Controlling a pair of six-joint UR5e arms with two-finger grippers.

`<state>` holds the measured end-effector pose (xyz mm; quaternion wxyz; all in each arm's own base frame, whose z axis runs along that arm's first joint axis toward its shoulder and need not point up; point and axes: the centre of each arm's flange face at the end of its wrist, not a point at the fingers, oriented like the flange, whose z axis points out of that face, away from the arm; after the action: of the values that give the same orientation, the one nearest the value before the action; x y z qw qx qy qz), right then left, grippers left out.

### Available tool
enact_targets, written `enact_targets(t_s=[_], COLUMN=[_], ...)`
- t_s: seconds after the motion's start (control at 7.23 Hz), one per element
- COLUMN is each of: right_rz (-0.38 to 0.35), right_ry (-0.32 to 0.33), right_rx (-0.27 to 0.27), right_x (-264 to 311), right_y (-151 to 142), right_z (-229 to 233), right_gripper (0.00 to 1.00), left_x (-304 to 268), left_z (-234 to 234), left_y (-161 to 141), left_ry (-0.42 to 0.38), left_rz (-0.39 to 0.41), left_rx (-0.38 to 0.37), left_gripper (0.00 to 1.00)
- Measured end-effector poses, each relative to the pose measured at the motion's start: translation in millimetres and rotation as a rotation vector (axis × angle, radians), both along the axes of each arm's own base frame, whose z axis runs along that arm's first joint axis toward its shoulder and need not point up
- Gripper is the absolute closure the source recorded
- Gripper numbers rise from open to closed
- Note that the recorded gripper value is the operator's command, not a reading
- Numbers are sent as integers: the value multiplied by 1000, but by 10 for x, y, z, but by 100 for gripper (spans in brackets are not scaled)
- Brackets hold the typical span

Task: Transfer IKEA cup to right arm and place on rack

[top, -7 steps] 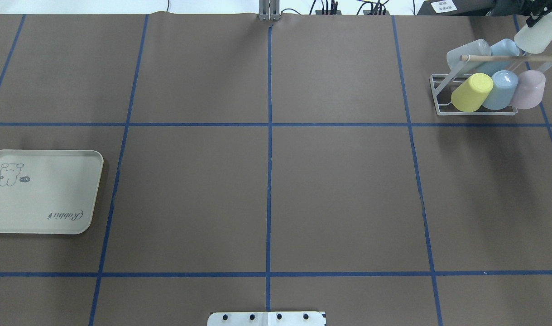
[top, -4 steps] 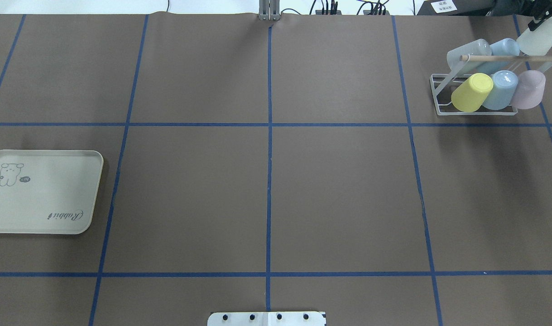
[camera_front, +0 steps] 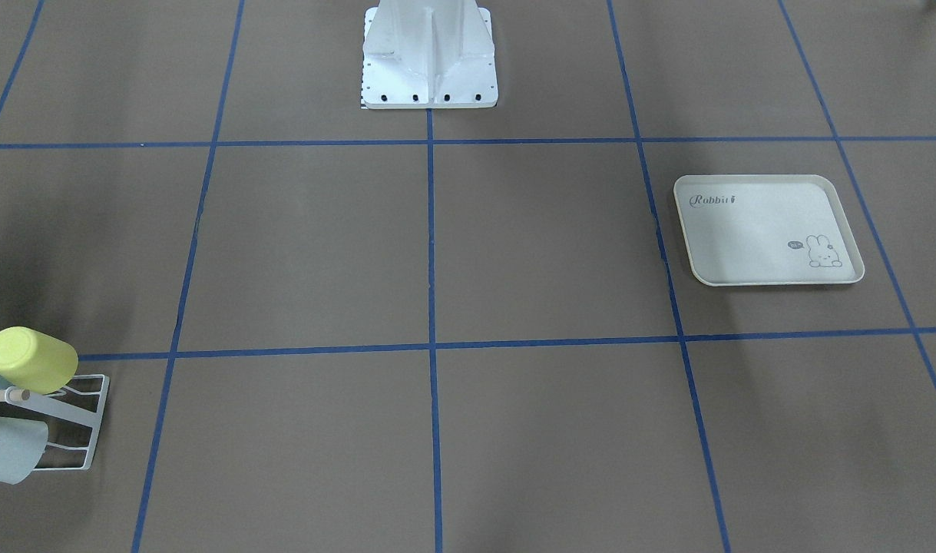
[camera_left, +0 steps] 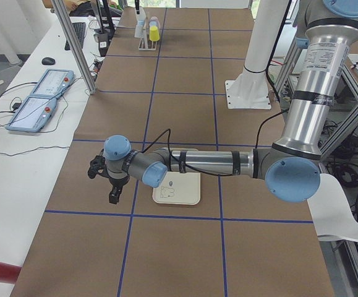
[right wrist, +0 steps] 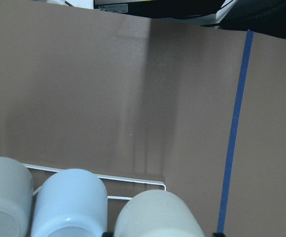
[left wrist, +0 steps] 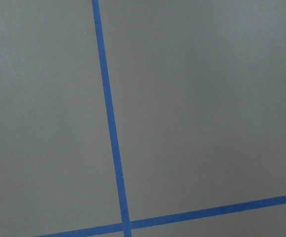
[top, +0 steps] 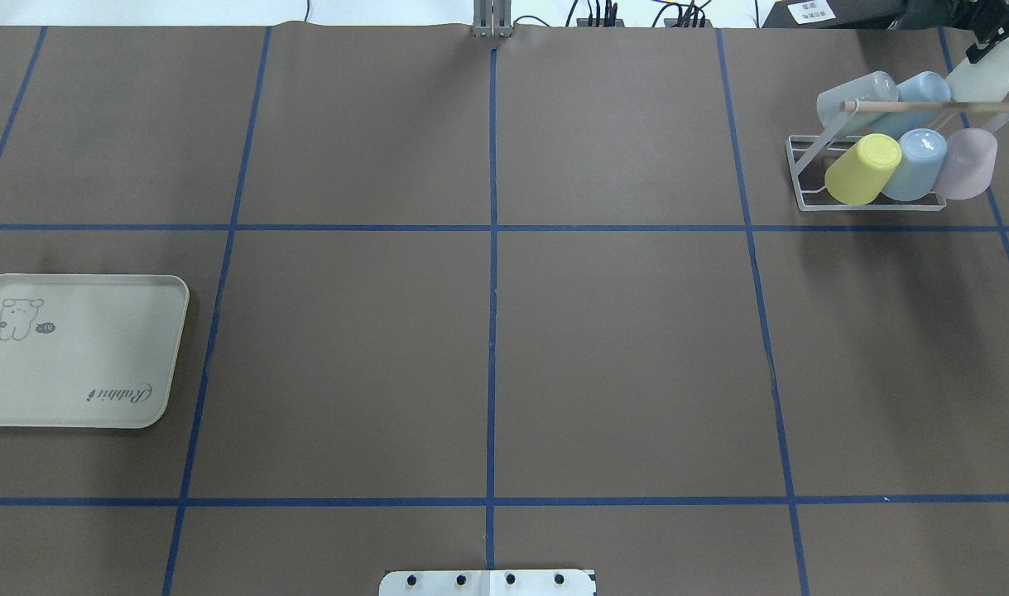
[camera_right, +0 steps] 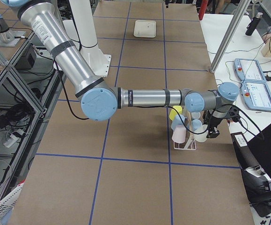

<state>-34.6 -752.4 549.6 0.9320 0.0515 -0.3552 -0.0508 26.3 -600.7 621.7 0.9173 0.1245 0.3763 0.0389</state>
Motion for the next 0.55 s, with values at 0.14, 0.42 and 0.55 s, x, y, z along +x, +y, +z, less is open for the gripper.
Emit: enact_targets(t_s=[0.14, 0.42, 0.55], right_rz=[-4, -6, -4], right_ry=[1, 0, -3], right_rx=[0, 7, 17], right_x=[-38, -61, -46], right_y=[6, 10, 65], right_z=[7, -31, -62], right_gripper=[1, 1, 1], left_x=[5, 3, -41], left_z=[3, 2, -8], left_y=[9, 36, 41], left_ry=[7, 39, 58], left_rz=[3, 15, 14], left_rx=[-4, -14, -20], left_gripper=[0, 0, 0])
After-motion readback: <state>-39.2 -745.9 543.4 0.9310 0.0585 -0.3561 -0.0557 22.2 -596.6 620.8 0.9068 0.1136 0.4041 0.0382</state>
